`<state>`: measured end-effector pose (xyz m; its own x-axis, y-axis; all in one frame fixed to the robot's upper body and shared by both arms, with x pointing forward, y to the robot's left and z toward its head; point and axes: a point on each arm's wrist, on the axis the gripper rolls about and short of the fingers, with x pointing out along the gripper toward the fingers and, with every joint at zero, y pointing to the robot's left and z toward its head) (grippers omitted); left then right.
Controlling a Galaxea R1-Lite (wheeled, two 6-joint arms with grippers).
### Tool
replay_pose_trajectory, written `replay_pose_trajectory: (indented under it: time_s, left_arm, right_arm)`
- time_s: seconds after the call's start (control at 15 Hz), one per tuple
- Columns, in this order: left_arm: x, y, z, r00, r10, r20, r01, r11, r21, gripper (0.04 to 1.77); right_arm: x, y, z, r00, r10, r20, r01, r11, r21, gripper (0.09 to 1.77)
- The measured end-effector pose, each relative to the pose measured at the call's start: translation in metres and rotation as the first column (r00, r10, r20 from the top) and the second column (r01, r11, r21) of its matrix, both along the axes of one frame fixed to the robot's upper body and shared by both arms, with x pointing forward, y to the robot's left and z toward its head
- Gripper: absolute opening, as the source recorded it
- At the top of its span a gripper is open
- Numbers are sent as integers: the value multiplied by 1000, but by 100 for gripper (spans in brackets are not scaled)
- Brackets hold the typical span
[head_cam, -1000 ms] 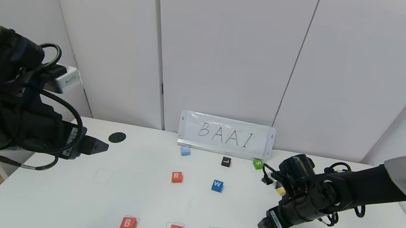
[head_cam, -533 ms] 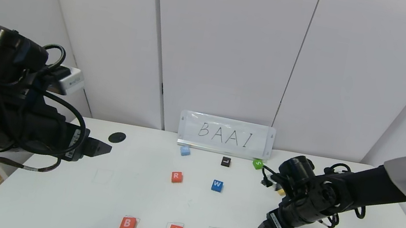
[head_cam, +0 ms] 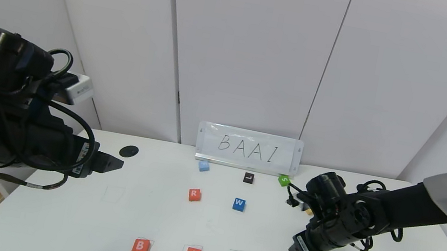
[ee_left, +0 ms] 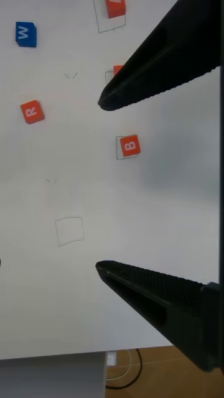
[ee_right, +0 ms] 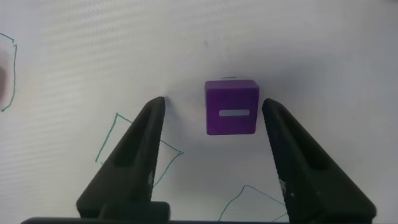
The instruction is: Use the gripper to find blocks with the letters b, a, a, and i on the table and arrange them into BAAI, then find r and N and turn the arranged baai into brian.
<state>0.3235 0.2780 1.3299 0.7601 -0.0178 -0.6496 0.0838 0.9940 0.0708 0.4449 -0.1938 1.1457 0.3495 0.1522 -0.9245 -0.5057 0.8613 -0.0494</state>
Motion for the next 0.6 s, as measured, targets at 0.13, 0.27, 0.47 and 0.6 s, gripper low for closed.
replay_pose_trajectory:
  time_s: [0.13,0.27,0.47,0.6]
  left_arm:
    - [0,0,0,1000,0,0,0,1000,0,172]
    - [0,0,0,1000,0,0,0,1000,0,172]
    - [0,0,0,1000,-1,-1,1,1000,0,172]
    - [0,0,0,1000,-1,-1,1,1000,1,172]
  right_arm:
    - [-1,1,0,1000,2,-1,-2,1000,0,89]
    - [-1,1,0,1000,3,-1,-3,1000,0,55]
    - [-1,1,1,1000,2,0,-2,1000,0,53]
    - [-1,1,1,1000,3,-1,-3,1000,0,53]
